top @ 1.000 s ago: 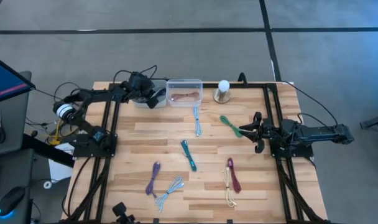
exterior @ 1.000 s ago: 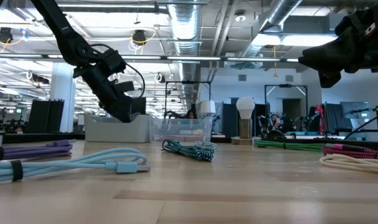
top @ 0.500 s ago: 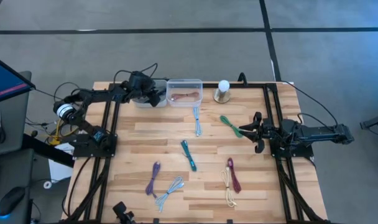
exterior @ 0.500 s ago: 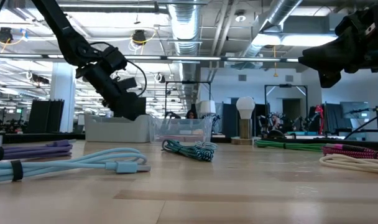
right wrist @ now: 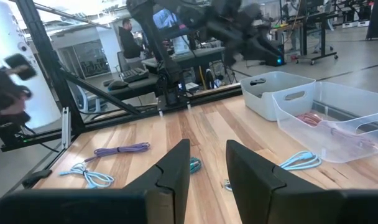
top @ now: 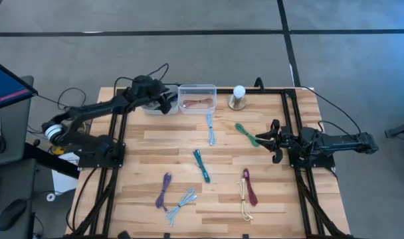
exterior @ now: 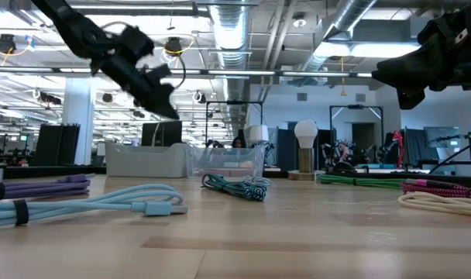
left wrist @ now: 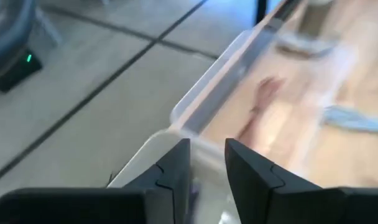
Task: Pick & Place USB Port
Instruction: Put the green USB cable into the transparent bin
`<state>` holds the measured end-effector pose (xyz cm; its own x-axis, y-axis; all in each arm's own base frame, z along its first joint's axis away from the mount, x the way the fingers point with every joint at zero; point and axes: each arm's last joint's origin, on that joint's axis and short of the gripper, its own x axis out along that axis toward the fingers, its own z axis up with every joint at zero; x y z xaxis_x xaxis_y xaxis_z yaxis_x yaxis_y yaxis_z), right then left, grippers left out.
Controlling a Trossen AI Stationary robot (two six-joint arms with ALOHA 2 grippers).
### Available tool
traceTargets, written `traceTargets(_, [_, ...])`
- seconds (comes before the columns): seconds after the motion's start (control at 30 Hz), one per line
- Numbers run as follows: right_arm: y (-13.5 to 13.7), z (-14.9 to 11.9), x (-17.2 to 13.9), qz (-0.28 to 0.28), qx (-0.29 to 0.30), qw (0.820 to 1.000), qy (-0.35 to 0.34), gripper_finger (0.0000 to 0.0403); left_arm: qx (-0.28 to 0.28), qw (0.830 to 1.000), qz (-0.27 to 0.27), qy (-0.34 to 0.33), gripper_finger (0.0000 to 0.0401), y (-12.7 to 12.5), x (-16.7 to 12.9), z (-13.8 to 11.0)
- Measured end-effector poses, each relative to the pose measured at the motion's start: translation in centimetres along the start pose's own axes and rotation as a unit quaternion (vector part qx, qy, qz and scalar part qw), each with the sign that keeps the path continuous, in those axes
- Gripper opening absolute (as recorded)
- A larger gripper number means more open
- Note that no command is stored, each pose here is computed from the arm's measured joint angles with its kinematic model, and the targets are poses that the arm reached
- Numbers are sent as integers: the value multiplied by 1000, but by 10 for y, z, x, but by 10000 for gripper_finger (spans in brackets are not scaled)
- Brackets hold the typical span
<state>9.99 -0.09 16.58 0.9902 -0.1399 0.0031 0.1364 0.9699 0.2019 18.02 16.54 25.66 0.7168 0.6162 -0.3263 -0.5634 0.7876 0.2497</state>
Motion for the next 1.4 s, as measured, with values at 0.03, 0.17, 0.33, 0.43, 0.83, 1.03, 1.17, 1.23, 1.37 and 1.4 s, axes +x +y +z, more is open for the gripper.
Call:
traceTargets(0.03, [0,0,0,0,0,1000,0,98,3,1000,-9,-6,96,-4,-6,4])
traceTargets(0.17, [0,0,0,0,0,1000,0,98,-14,998,-51,-16,91,-23,-27,13])
traceTargets(0.33, [0,0,0,0,0,1000,0,98,-52,990,-126,-46,90,-51,-49,26])
traceTargets(0.43, [0,0,0,0,0,1000,0,98,-61,979,-182,-66,90,-67,-61,32])
traceTargets(0.83, [0,0,0,0,0,1000,0,98,-47,953,-287,-86,90,-106,-85,39])
traceTargets(1.03, [1,5,0,0,35,999,-15,98,-27,944,-311,-104,90,-113,-96,41])
traceTargets(1.17, [2,18,-3,-6,50,998,-38,98,-1,942,-301,-147,90,-103,-111,46])
traceTargets(1.23, [2,23,-3,-16,51,998,-45,98,6,942,-293,-162,90,-97,-120,46])
traceTargets(1.37, [1,21,-1,-42,47,998,-30,98,11,943,-293,-161,90,-85,-139,40])
traceTargets(1.4, [1,21,0,-48,47,997,-27,98,9,943,-292,-161,90,-83,-143,39])
